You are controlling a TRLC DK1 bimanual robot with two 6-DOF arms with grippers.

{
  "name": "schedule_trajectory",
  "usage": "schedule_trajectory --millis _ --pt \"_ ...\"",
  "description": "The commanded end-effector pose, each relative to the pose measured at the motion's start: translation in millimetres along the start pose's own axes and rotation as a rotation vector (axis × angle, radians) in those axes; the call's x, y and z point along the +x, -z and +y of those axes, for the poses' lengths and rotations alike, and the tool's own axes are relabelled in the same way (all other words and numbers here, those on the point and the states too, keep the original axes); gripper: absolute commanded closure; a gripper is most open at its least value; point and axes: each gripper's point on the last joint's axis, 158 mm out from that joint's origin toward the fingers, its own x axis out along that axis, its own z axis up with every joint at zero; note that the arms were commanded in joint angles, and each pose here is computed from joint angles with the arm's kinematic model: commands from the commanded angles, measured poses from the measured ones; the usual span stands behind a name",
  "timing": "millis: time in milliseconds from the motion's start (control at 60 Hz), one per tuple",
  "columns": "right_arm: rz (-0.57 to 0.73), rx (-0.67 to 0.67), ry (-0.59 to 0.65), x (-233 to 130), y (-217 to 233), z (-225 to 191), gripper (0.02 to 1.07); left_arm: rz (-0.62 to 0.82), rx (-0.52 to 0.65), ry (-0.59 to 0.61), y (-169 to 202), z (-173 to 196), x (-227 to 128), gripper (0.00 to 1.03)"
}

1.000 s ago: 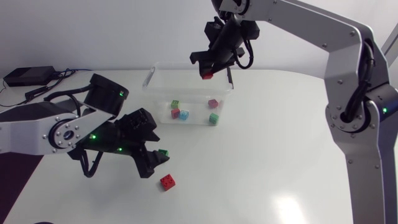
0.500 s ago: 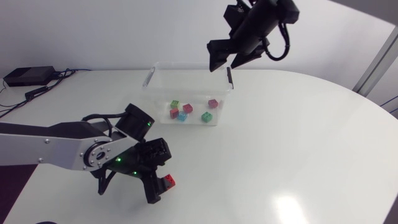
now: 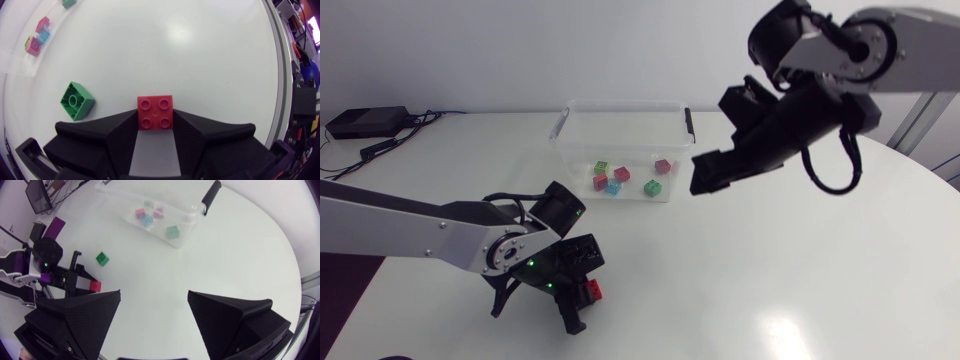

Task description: Place the duplo bricks in the container

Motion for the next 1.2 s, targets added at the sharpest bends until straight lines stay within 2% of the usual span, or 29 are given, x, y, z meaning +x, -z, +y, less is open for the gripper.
schedule_trajectory --millis 0,150,167,317,500,683,783,1067,1100,1133,1183 --pt "0.057 -0.015 -0.007 18 39 -4 0.10 -0.018 0.000 -0.013 -11 1 -10 0.83" --pt "0.138 -0.043 -0.022 50 95 -1 0.10 -0.097 -0.004 -0.060 -38 13 -42 0.83" --pt "0.159 -0.056 -0.026 56 108 2 0.10 -0.122 -0.007 -0.078 -46 19 -55 0.83" --pt "0.207 -0.099 -0.041 68 134 9 0.10 -0.227 -0.035 -0.142 -80 50 -99 0.83" --pt "0.260 -0.134 -0.056 83 162 15 0.10 -0.367 -0.110 -0.243 -123 107 -150 0.83" --pt "0.284 -0.149 -0.062 92 174 18 0.10 -0.493 -0.180 -0.327 -160 158 -170 0.83" --pt "0.285 -0.160 -0.068 94 175 21 0.10 -0.518 -0.216 -0.344 -176 187 -163 0.83" --pt "0.300 -0.179 -0.074 96 180 26 0.10 -0.560 -0.302 -0.482 -185 273 -159 0.81" --pt "0.299 -0.180 -0.074 96 179 26 0.10 -0.559 -0.313 -0.491 -184 279 -159 0.77" --pt "0.301 -0.179 -0.073 96 179 26 0.10 -0.558 -0.319 -0.491 -184 280 -160 0.68" --pt "0.298 -0.179 -0.073 95 178 26 0.10 -0.559 -0.326 -0.494 -182 279 -162 0.45"
